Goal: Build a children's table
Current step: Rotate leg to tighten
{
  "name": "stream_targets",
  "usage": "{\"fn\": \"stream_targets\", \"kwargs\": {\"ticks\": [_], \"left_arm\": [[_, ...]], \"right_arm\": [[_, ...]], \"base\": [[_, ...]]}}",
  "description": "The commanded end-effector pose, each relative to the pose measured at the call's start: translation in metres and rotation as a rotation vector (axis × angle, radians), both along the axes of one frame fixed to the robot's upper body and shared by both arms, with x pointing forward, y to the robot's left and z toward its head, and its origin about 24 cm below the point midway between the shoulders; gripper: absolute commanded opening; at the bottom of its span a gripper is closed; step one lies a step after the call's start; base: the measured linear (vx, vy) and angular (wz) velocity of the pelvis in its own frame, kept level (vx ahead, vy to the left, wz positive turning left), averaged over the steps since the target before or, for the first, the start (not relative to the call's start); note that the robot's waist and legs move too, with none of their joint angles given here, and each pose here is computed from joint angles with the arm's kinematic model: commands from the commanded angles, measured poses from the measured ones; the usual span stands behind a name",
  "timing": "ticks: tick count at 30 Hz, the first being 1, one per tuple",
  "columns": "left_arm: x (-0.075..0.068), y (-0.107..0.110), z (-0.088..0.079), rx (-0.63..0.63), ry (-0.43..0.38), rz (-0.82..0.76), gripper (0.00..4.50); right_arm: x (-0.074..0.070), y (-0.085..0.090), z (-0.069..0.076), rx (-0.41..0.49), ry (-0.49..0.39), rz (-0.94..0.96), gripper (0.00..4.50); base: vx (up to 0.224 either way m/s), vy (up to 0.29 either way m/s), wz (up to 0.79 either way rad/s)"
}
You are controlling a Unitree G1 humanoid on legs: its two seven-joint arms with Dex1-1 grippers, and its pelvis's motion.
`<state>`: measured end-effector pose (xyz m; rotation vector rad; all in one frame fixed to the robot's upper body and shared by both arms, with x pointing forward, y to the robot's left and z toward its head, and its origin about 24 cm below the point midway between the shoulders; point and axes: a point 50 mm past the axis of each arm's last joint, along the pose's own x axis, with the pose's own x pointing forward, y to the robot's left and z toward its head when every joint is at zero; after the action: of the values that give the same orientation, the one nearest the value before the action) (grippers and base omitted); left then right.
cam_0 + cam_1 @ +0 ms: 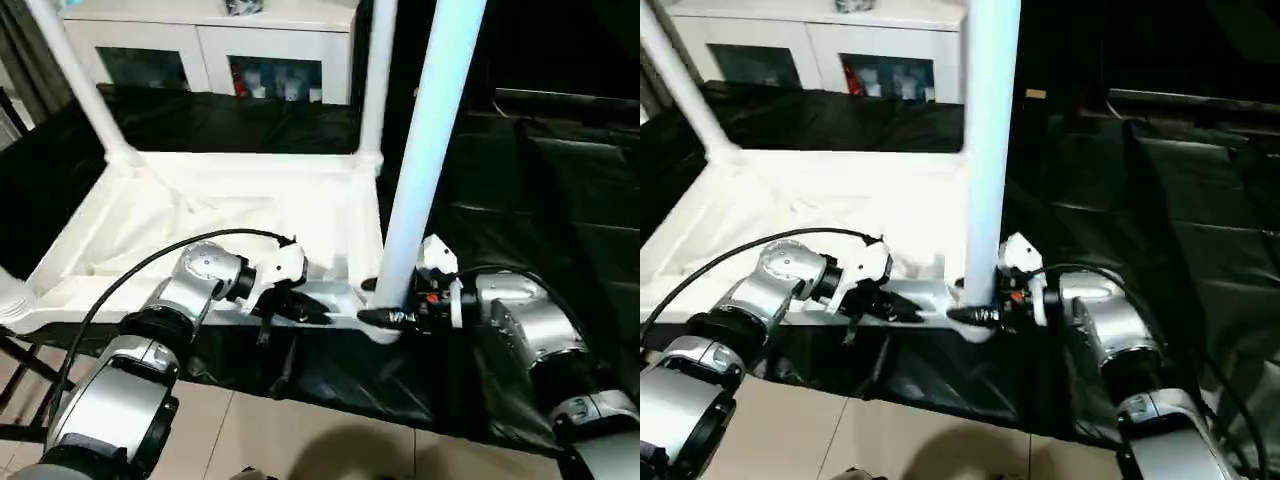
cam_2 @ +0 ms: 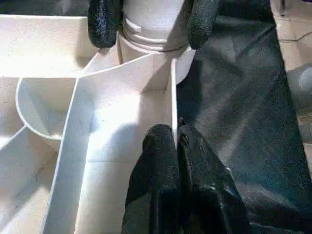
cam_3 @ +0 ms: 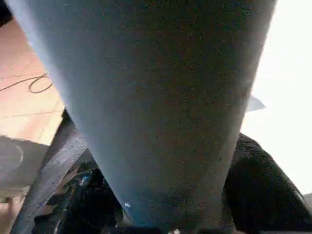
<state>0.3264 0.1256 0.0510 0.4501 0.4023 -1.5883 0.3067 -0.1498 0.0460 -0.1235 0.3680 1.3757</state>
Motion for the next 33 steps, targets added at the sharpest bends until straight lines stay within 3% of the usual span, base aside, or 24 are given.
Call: {"fn": "stream_targets", "kwargs": {"ticks": [1,6,9,10,12,15,18,22,23,26,27,31,33], "left_arm": [[0.001,-0.002,0.004,0.011,-0.016,-0.029,0.00],[0.003,-0.002,0.005,0.002,-0.018,-0.009,0.00],[0.007,-0.008,0.004,-0.006,-0.046,0.064,0.00],[0.012,-0.013,0.002,0.007,-0.079,0.136,0.00],[0.012,-0.014,0.001,0.010,-0.086,0.152,0.00],[0.015,-0.027,0.000,-0.029,-0.096,0.225,0.00],[0.017,-0.054,-0.001,-0.076,-0.118,0.313,0.00],[0.016,-0.069,-0.001,-0.093,-0.128,0.327,0.00],[0.015,-0.074,-0.002,-0.090,-0.139,0.320,0.00],[0.013,-0.077,-0.002,-0.082,-0.154,0.308,0.00],[0.013,-0.076,-0.003,-0.079,-0.157,0.304,0.00],[0.013,-0.067,-0.004,-0.062,-0.166,0.283,0.00],[0.012,-0.057,-0.006,-0.039,-0.165,0.262,0.00]], "right_arm": [[-0.006,0.006,-0.004,-0.025,0.033,0.070,2.53],[-0.007,0.011,-0.007,0.006,0.042,0.045,2.51],[-0.002,0.017,-0.013,0.026,-0.003,-0.108,2.51],[0.004,0.020,-0.019,0.015,-0.027,-0.255,2.51],[0.005,0.020,-0.021,0.006,-0.030,-0.288,2.51],[0.013,0.025,-0.029,-0.003,-0.043,-0.484,2.51],[0.021,0.043,-0.041,-0.006,-0.010,-0.776,2.50],[0.024,0.062,-0.041,-0.001,0.003,-0.862,2.50],[0.025,0.074,-0.038,0.022,-0.001,-0.860,2.50],[0.026,0.087,-0.030,0.053,-0.048,-0.820,2.50],[0.027,0.086,-0.027,0.062,-0.066,-0.819,3.06],[0.029,0.071,-0.022,0.098,-0.077,-0.794,3.48],[0.030,0.056,-0.020,0.112,-0.075,-0.741,3.62]], "base": [[0.000,0.000,0.00],[0.000,0.000,0.00],[0.000,0.000,0.00],[0.000,0.000,0.00],[0.000,0.000,0.00],[0.000,0.000,0.00],[0.000,0.000,0.00],[0.000,0.000,0.00],[0.000,0.000,0.00],[0.000,0.000,0.00],[0.000,0.000,0.00],[0.000,0.000,0.00],[0.000,0.000,0.00]]}}
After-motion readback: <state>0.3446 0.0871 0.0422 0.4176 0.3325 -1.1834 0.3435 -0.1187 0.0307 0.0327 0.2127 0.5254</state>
